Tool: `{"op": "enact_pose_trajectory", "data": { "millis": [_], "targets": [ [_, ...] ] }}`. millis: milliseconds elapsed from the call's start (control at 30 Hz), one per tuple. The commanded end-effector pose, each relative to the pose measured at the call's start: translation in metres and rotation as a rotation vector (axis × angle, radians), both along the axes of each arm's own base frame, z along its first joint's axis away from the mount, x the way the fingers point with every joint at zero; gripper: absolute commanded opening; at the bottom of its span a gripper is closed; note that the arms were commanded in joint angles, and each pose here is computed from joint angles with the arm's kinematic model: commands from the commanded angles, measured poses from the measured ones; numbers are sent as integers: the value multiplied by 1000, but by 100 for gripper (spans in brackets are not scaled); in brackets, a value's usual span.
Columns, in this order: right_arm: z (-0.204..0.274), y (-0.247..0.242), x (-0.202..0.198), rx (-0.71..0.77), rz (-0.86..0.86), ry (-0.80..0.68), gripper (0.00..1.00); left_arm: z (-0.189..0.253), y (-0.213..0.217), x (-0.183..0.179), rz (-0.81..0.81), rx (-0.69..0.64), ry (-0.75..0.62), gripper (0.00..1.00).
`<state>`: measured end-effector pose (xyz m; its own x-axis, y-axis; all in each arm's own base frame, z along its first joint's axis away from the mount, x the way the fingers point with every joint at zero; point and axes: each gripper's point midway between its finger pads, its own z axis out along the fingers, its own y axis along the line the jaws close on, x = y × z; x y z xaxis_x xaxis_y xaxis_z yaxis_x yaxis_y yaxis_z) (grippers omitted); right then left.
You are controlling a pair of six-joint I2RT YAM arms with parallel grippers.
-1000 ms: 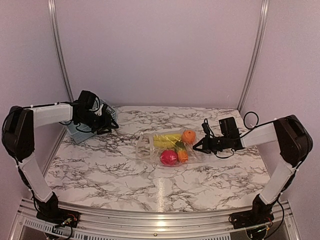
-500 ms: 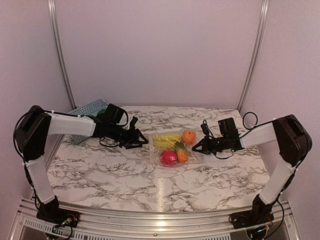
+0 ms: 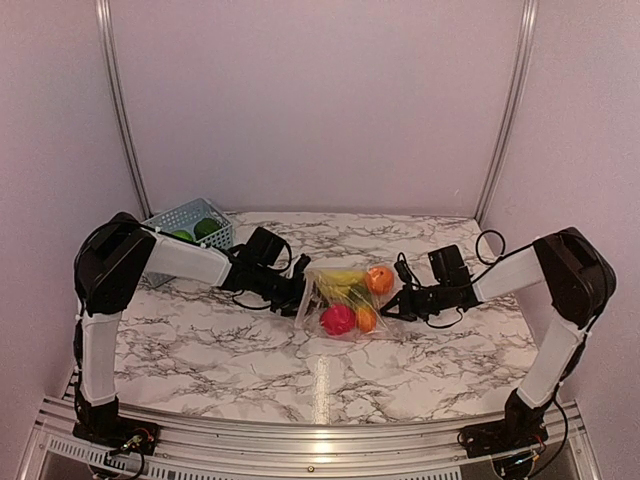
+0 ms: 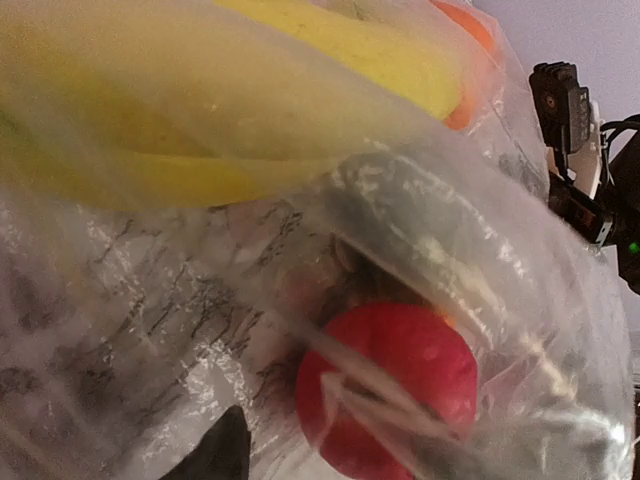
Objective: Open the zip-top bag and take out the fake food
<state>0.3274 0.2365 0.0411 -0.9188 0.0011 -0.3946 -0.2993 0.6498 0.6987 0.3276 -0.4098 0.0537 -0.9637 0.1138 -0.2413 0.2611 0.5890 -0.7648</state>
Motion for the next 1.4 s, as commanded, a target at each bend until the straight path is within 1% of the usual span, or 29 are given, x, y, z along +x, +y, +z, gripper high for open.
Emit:
{"op": "enact_pose_trajectory", "data": {
  "millis": [0,100,267,300,400,467,533,567,833,900,967,1100,1167,1267,1367],
  "targets": [
    [-8,7,-8,-10,30,3,0,16,-26,-7,-69,-83,-30,61],
    [-9,9,-9,-9,30,5,0,23,-34,-15,-105,-107,-43,72],
    [-7,12,-10,-1,32,6,0,30,-39,-30,-179,-108,-68,85],
    [-7,12,-10,0,31,7,0,29,-39,-32,-188,-100,-69,86],
    [-6,13,-11,6,30,5,0,17,-37,-36,-208,-47,-76,90],
    [-6,14,-12,6,31,6,0,3,-32,-38,-216,26,-78,92],
    [-7,14,-13,8,28,8,0,-11,-28,-40,-234,101,-91,98],
    [-7,14,-13,10,28,8,0,-18,-25,-41,-239,134,-92,99],
    [-7,12,-15,10,22,14,0,-42,-14,-39,-232,264,-136,98],
    [-6,12,-15,10,22,13,0,-42,-11,-37,-228,281,-147,93],
    [-6,12,-15,9,23,11,0,-38,-7,-35,-209,295,-160,84],
    [-5,12,-14,9,21,10,0,-17,7,-24,-138,280,-199,71],
    [-5,12,-14,8,18,10,0,-4,17,-17,-103,259,-209,67],
    [-3,11,-14,12,13,7,0,13,30,-10,-66,231,-224,67],
    [0,11,-13,29,6,8,0,21,43,-11,-56,208,-229,68]
  ]
}}
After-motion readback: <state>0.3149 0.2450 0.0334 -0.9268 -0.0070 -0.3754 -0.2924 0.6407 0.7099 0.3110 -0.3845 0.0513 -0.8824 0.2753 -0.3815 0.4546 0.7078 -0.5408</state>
